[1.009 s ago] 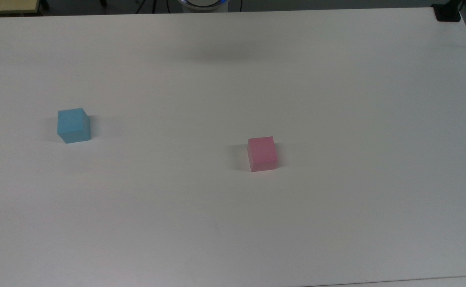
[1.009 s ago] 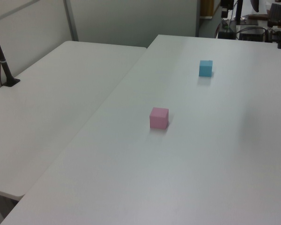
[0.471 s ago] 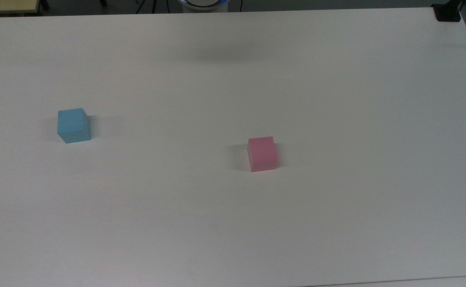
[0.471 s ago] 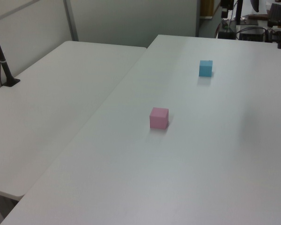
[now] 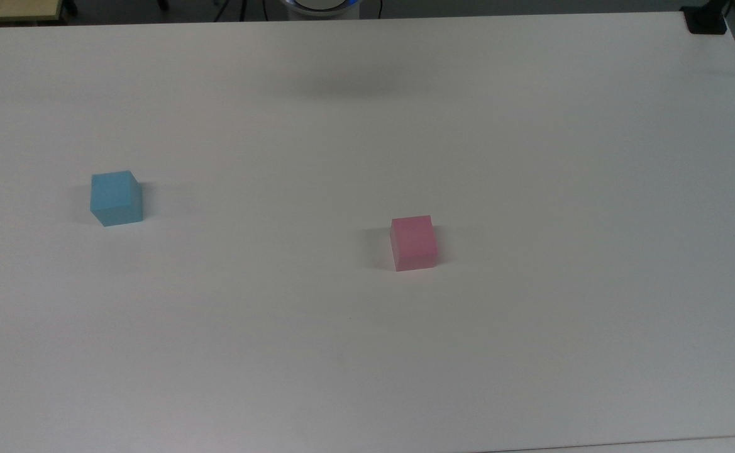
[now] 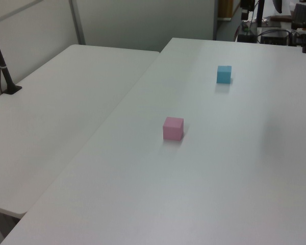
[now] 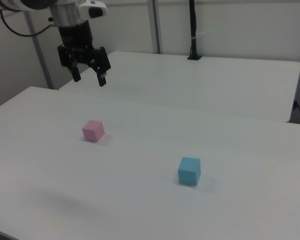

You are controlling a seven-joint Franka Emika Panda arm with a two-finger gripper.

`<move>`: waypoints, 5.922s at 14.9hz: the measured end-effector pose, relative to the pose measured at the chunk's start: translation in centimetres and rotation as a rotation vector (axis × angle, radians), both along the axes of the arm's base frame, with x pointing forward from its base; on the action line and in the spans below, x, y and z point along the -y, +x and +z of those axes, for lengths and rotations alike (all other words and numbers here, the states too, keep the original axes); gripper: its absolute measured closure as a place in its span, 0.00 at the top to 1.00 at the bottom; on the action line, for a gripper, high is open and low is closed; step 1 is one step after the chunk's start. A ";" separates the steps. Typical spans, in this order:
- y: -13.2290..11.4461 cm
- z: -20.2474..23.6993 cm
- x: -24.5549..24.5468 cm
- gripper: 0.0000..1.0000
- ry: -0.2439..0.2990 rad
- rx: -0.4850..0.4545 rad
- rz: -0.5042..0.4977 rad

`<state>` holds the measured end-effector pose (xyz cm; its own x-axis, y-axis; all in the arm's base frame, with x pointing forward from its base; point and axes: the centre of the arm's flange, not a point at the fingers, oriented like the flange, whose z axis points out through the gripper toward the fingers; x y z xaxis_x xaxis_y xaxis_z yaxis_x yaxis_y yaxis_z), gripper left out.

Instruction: Put blue cube on pink cube

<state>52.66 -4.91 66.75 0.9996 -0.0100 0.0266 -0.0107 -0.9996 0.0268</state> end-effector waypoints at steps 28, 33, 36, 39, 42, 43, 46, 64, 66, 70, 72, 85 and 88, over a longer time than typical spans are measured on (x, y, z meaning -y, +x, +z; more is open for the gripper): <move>6.9 -18.8 23.8 1.00 0.121 0.135 0.167; 8.4 -22.9 24.6 1.00 0.098 0.131 0.148; 9.2 -25.0 24.5 1.00 0.090 0.127 0.148; 10.2 -27.5 24.1 1.00 0.076 0.131 0.155; 11.0 -29.8 23.5 1.00 0.053 0.147 0.153; 11.2 -30.4 23.2 1.00 0.051 0.145 0.150; 11.6 -31.4 22.5 1.00 0.051 0.134 0.153; 12.0 -30.0 18.8 0.59 0.026 0.120 0.125; 12.1 -26.7 16.5 0.59 0.062 0.117 0.106; 11.7 -19.7 9.3 0.59 0.138 0.110 0.047; 12.1 -17.2 4.1 0.59 0.152 0.108 -0.031; 12.7 -12.5 -12.8 0.59 0.029 0.024 0.037; 13.6 -14.8 -15.5 0.59 0.028 0.017 0.008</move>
